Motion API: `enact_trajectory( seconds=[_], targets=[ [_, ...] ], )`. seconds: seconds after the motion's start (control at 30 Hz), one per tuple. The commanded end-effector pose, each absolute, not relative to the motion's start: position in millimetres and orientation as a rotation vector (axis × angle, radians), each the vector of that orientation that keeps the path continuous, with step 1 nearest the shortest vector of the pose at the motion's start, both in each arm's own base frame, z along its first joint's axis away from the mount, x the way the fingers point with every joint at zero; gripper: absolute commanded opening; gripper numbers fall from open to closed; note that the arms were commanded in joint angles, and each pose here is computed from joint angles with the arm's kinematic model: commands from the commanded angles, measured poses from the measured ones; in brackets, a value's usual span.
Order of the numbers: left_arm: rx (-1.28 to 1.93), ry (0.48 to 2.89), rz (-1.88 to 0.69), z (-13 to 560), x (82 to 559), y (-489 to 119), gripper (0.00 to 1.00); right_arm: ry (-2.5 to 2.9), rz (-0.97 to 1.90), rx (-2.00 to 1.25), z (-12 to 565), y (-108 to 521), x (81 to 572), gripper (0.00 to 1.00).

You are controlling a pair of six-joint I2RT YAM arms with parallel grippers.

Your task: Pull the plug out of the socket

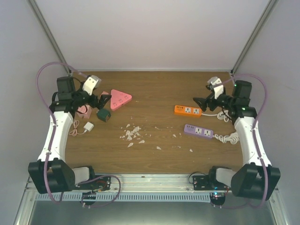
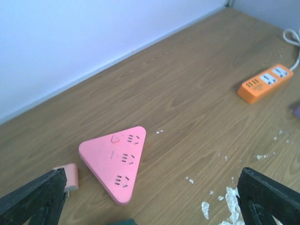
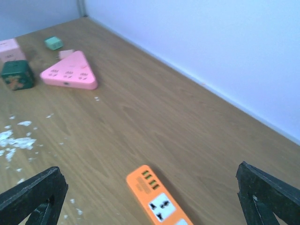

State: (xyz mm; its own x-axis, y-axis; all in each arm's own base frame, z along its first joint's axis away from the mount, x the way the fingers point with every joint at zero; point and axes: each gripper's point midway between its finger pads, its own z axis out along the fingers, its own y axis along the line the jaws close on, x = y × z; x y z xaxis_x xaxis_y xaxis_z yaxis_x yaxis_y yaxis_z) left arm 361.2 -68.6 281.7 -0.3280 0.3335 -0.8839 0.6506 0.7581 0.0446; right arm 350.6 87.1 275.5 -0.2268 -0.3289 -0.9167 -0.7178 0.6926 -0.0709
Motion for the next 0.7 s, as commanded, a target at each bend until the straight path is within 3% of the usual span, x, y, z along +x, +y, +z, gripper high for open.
enact_trajectory(
  seconds=[0.0, 0.37, 0.67],
  targets=[
    [0.530, 1.932, -0.450, 284.8, 360.6, -54.7, 0.99, 1.828, 0.401, -0.711, 276.5, 54.0, 346.7, 1.00],
    [0.371, 2.037, -0.453, 217.6, 331.8, -37.6, 0.99, 1.935, 0.399, -0.574, 230.3, 9.6, 334.2, 1.00],
    [0.365, 2.016, -0.451, 219.9, 327.0, -37.1, 0.99, 1.931, 0.386, -0.575, 222.9, 10.1, 331.2, 1.00]
  ],
)
